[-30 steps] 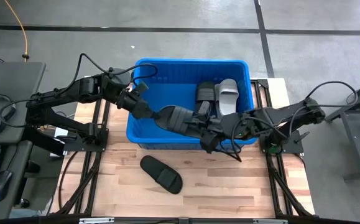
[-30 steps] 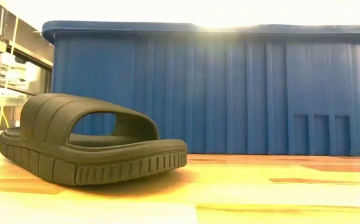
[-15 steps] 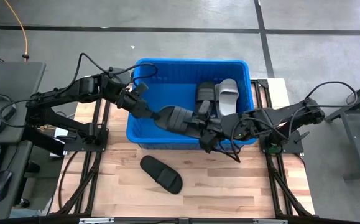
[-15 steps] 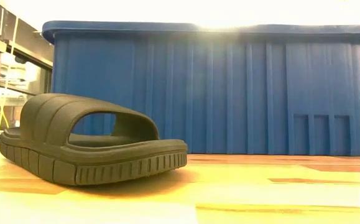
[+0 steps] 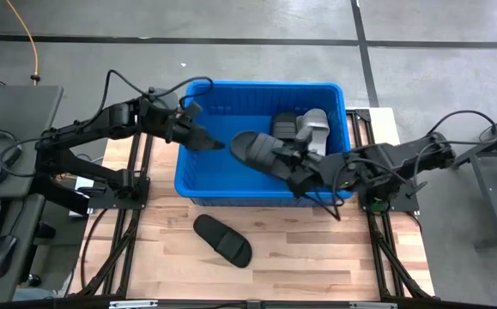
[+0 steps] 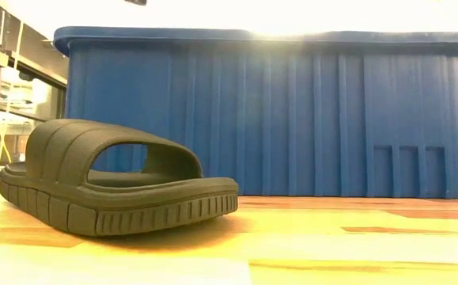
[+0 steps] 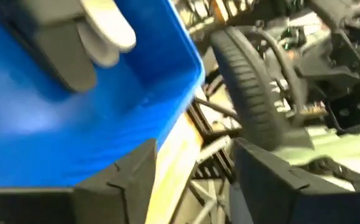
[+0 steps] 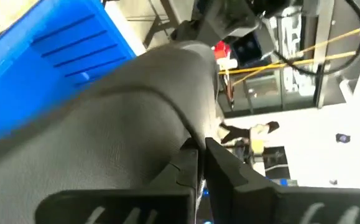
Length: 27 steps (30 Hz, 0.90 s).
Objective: Pick and place slides into bin
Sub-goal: Put the left black slide into the blue bin
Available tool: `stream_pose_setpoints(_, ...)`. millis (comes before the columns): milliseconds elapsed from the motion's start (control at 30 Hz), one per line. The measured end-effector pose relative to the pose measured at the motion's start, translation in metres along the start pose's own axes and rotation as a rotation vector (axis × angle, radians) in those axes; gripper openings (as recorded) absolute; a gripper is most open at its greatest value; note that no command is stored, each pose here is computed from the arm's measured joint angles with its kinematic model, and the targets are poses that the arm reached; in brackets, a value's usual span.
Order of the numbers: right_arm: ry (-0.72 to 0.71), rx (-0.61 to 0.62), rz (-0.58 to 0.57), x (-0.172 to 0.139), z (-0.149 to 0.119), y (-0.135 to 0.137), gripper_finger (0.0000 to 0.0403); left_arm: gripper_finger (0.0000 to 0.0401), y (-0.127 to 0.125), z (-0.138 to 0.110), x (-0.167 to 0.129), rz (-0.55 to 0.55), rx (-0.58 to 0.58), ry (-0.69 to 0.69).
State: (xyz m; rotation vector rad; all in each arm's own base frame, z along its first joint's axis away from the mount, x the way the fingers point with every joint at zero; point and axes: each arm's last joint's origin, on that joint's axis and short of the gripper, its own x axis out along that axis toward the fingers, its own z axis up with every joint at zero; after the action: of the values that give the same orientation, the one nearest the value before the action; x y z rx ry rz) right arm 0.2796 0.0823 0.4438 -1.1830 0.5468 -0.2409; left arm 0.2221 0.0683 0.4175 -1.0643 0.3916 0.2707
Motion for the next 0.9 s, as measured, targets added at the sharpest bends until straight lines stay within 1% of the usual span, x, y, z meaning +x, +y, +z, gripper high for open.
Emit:
stream_pose_setpoints(33, 0.006, 0.017, 0.0, -0.004, -0.002, -0.001, 0.0001, 0.0207, 0.001, 0.003, -0.001, -0.001, 0.007, -0.017)
stream_pose_setpoints(133, 0.043, 0.019, 0.02, -0.007, -0.006, 0.002, 0.0001, 0.0227, 0.006, 0.012, -0.004, 0.015, 0.048, -0.065)
stream_pose_setpoints(200, 0.045, 0.025, 0.053, -0.006, -0.008, 0.005, 0.0001, 0.0232, 0.008, 0.018, -0.005, 0.02, 0.1, -0.113)
stream_pose_setpoints(267, 0.054, 0.063, 0.072, -0.003, -0.013, 0.004, 0.0001, 0.0232, 0.006, 0.024, -0.008, -0.004, 0.184, -0.163)
stream_pose_setpoints(400, 0.127, 0.135, 0.122, 0.01, -0.03, 0.002, 0.0001, 0.0214, -0.001, 0.029, -0.021, -0.051, 0.345, -0.252)
stream_pose_setpoints(467, 0.147, 0.206, 0.139, 0.019, -0.041, -0.003, 0.0, 0.0201, -0.004, 0.026, -0.03, -0.063, 0.403, -0.275)
stream_pose_setpoints(567, 0.138, 0.314, 0.166, 0.037, -0.055, -0.011, 0.0, 0.0181, -0.009, 0.021, -0.048, -0.07, 0.477, -0.323)
stream_pose_setpoints(633, 0.127, 0.391, 0.164, 0.05, -0.061, -0.015, 0.0, 0.0168, -0.011, 0.017, -0.061, -0.08, 0.506, -0.353)
stream_pose_setpoints(700, 0.124, 0.438, 0.156, 0.063, -0.064, -0.017, 0.0, 0.0157, -0.012, 0.011, -0.075, -0.087, 0.511, -0.365)
stream_pose_setpoints(800, 0.139, 0.46, 0.146, 0.082, -0.064, -0.014, 0.0, 0.0142, -0.012, 0.003, -0.09, -0.091, 0.508, -0.369)
stream_pose_setpoints(900, 0.165, 0.473, 0.165, 0.101, -0.062, -0.005, 0.0, 0.0131, -0.009, -0.006, -0.104, -0.073, 0.501, -0.361)
